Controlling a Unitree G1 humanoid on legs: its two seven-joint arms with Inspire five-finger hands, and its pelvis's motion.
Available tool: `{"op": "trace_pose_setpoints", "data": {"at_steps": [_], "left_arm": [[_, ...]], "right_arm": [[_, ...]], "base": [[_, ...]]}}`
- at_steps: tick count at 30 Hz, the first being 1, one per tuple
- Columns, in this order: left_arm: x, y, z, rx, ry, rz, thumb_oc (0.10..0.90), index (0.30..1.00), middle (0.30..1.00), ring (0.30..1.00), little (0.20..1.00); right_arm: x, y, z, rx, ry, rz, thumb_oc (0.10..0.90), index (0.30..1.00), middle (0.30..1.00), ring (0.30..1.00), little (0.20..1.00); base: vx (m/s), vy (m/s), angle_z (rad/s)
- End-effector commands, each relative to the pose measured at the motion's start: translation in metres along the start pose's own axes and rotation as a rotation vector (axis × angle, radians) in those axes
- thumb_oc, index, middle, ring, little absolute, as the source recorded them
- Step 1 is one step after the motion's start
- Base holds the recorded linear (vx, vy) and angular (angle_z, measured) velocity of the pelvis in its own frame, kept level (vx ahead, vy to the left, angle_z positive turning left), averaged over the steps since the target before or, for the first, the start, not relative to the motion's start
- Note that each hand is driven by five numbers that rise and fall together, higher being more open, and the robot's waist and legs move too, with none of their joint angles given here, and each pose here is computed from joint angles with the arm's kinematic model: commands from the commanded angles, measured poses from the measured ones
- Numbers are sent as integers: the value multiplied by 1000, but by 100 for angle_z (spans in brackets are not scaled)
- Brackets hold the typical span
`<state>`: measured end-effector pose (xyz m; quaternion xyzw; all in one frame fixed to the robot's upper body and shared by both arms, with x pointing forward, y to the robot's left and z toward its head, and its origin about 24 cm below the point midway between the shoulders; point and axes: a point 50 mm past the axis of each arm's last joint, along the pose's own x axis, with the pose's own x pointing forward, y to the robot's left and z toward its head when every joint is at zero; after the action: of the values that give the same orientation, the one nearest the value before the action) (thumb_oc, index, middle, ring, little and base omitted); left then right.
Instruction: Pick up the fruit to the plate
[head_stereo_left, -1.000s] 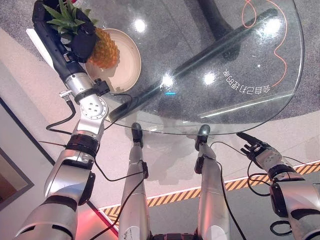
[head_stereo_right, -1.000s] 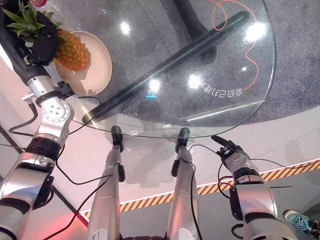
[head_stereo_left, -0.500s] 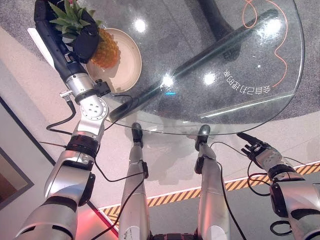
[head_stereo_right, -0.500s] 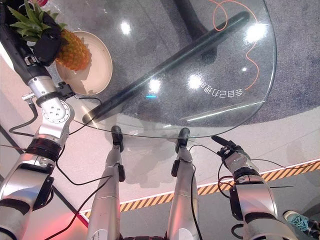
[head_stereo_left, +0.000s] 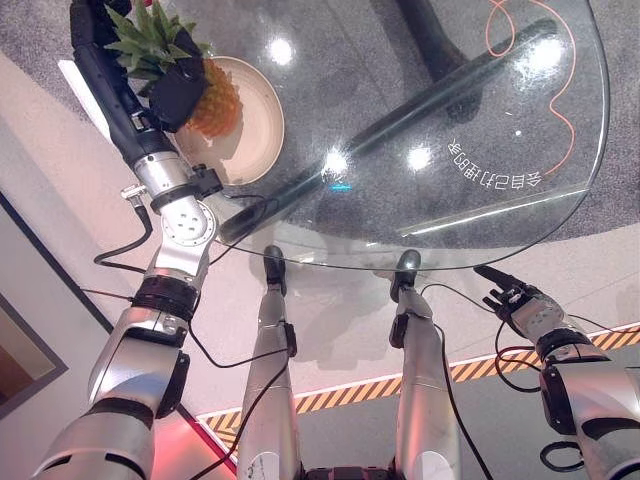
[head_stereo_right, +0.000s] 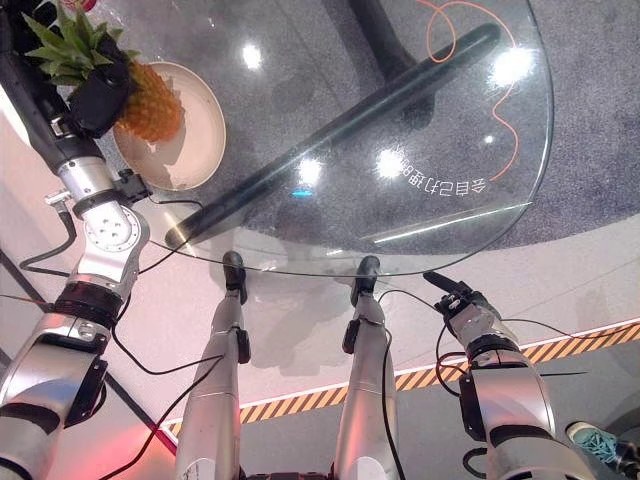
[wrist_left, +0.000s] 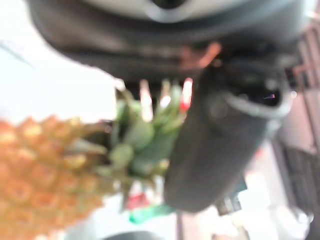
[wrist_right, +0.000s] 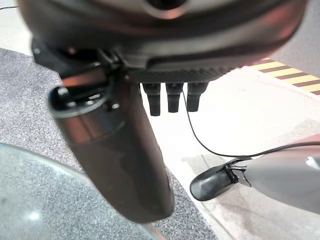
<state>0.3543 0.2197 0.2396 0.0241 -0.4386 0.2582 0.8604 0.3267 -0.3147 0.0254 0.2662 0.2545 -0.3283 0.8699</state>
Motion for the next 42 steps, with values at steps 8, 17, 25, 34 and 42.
{"op": "trace_pose_setpoints", "data": {"at_steps": [8,17,25,34,42], "left_arm": [[23,6,41,-148,-235,72,800,900,900,900,900],[20,6,43,-159,-253,61,800,900,900,900,900],[15,7,44,-181,-257,43,800,900,900,900,900],[9,9,46,-215,-262,20,800,900,900,900,900],[5,12,57,-261,-314,17,800,900,900,900,900]], "right_arm": [[2,-45,1,-30,-24,-153,800,900,900,900,900],[2,-48,2,-27,-26,-159,800,900,900,900,900],[2,-49,2,-24,-23,-160,800,900,900,900,900],[2,-49,0,-11,-22,-163,800,900,900,900,900],[2,-52,0,3,-23,-164,800,900,900,900,900]], "base": [[0,0,0],[0,0,0],[0,0,0],[0,0,0],[0,0,0]]}}
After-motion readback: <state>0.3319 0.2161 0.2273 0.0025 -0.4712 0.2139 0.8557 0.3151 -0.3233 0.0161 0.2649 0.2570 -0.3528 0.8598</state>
